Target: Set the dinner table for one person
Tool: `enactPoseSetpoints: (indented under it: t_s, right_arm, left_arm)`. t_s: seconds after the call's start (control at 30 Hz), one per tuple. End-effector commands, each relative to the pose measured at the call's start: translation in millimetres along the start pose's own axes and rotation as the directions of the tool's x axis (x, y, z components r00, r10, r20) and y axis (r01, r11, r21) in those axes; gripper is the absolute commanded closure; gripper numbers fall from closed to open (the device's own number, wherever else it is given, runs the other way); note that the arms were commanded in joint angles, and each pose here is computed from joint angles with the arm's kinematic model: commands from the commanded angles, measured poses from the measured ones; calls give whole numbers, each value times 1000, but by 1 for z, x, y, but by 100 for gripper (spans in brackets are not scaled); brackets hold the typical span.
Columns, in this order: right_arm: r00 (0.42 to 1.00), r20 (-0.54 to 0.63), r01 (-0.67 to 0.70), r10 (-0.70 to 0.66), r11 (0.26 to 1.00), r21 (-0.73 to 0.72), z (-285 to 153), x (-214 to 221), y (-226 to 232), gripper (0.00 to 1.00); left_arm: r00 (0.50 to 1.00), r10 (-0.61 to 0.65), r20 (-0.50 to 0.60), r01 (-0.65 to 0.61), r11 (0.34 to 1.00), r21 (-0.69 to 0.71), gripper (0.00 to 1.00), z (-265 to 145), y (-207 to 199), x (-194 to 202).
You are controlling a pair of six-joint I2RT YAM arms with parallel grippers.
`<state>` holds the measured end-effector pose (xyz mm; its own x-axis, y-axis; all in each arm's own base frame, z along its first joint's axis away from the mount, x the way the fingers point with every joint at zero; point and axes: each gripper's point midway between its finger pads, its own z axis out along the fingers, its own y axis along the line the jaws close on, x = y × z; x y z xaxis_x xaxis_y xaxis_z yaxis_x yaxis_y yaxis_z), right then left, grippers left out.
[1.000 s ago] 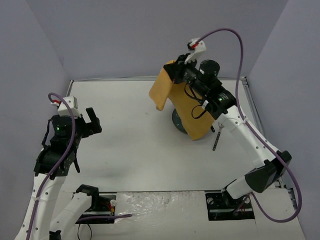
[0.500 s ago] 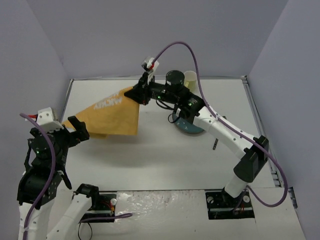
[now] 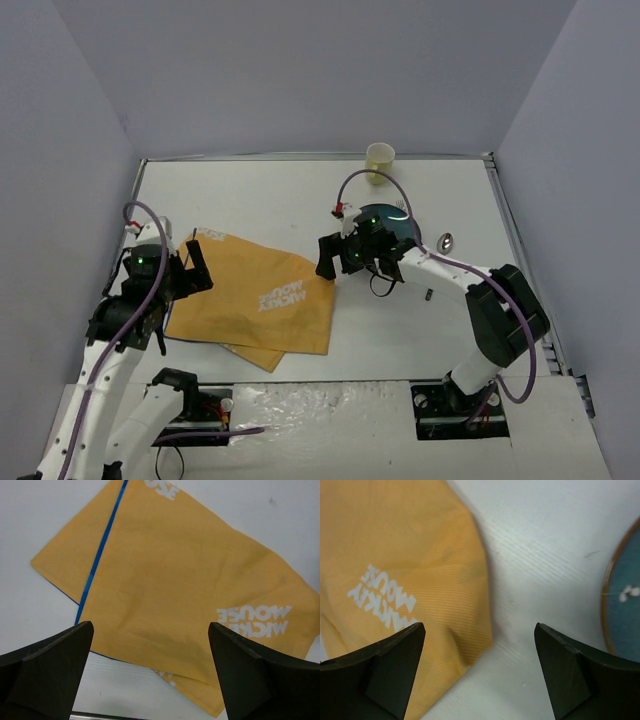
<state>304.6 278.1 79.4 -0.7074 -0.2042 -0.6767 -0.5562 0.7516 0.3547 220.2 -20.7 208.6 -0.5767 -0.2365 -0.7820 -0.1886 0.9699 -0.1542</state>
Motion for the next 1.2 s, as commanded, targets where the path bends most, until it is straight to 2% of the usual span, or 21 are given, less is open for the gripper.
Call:
enactPoseSetpoints:
  t_s: [0.0,0.03,0.2,0.33,0.43,0.53,0.67,0.83,1.0,1.17]
  right_arm:
    - [965,262,-25,-2,995,99,-46,-87,-7,9]
    - [957,288,-77,28,984,162,-52,-91,-21,8]
    - [924,370,-216,95,930,299,-90,-91,-59,7]
    - [853,484,-406,194,830,383,-137,-83,-105,7]
    - [807,546,-490,226,772,404,-167,-70,-127,7]
    - [782,577,-535,235,727,430,-188,-60,-143,7]
    - [773,585,-556,244,705,440,-200,-49,-146,7]
    - [765,586,-569,266,705,423,-201,-42,-141,7]
    - [765,583,-570,273,707,419,-203,-37,-138,7]
    - [766,583,-566,270,712,415,-206,-35,-136,7]
  left_arm:
    - [997,1,-75,10,988,156,3,37,-58,0]
    - [998,21,-59,-11,988,153,3,41,-66,-4]
    - [964,249,-92,-224,949,223,3,49,-135,26]
    - [896,429,-115,-380,875,299,5,44,-181,68]
    - [853,505,-130,-438,829,348,12,37,-204,95]
    - [816,561,-139,-466,780,417,19,32,-231,124]
    - [764,628,-151,-504,726,469,23,20,-258,153]
    - [751,615,-242,-463,751,470,24,23,-271,176]
    - [720,632,-288,-456,743,490,25,18,-279,196]
    - [684,622,-381,-447,770,455,28,19,-266,223]
